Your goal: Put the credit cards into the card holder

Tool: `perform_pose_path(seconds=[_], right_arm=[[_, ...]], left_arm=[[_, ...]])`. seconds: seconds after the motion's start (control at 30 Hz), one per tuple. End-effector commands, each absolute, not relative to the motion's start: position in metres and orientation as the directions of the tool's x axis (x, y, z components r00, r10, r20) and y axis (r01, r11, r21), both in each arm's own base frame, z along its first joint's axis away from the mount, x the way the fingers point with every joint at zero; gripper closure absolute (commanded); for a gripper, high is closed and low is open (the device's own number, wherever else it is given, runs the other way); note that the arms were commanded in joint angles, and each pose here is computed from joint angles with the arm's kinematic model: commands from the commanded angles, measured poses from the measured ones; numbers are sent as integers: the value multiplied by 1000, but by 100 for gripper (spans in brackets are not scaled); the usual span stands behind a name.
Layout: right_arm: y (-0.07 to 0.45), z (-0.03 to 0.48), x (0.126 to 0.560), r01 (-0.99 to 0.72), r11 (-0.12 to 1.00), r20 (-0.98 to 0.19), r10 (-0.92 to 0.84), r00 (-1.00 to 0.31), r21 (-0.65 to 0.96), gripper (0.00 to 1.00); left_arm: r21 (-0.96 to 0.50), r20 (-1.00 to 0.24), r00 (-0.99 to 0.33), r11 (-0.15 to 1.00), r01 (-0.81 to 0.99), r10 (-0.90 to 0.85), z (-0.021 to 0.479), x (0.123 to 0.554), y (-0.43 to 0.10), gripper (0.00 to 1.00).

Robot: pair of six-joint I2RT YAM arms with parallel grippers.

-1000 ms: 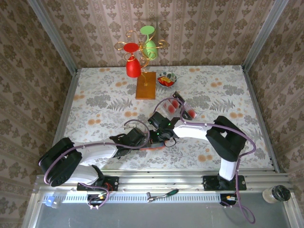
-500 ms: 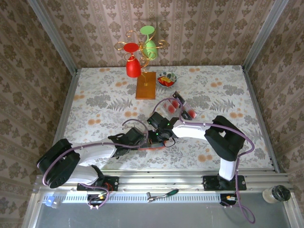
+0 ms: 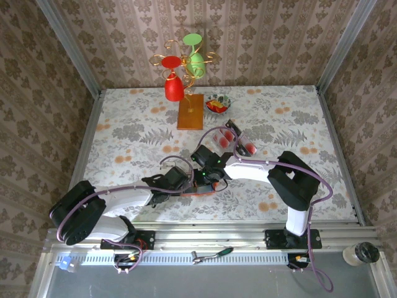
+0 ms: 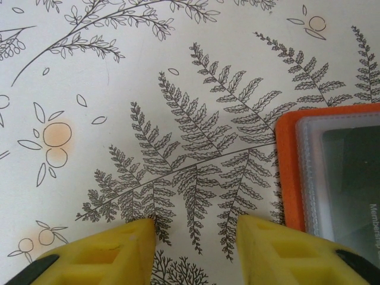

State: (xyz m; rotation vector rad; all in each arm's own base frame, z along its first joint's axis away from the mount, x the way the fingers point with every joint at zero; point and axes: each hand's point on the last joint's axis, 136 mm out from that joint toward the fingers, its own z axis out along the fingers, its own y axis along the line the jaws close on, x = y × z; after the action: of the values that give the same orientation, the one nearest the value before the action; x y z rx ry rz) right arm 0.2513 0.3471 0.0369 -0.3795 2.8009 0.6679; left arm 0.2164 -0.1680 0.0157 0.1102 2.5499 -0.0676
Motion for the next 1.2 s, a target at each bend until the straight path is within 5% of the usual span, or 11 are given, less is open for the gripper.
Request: perform_pose_path(seconds=[0.0, 1.17], right_arm=[[353, 37, 248, -323, 853, -273, -224, -936, 409, 96], [366, 32, 246, -327, 841, -247, -238, -939, 432, 97]], left_arm=[[-10, -524, -849, 996, 91, 72, 3, 212, -165, 58], [-22, -533, -843, 995, 102, 75, 4, 213, -168, 58]])
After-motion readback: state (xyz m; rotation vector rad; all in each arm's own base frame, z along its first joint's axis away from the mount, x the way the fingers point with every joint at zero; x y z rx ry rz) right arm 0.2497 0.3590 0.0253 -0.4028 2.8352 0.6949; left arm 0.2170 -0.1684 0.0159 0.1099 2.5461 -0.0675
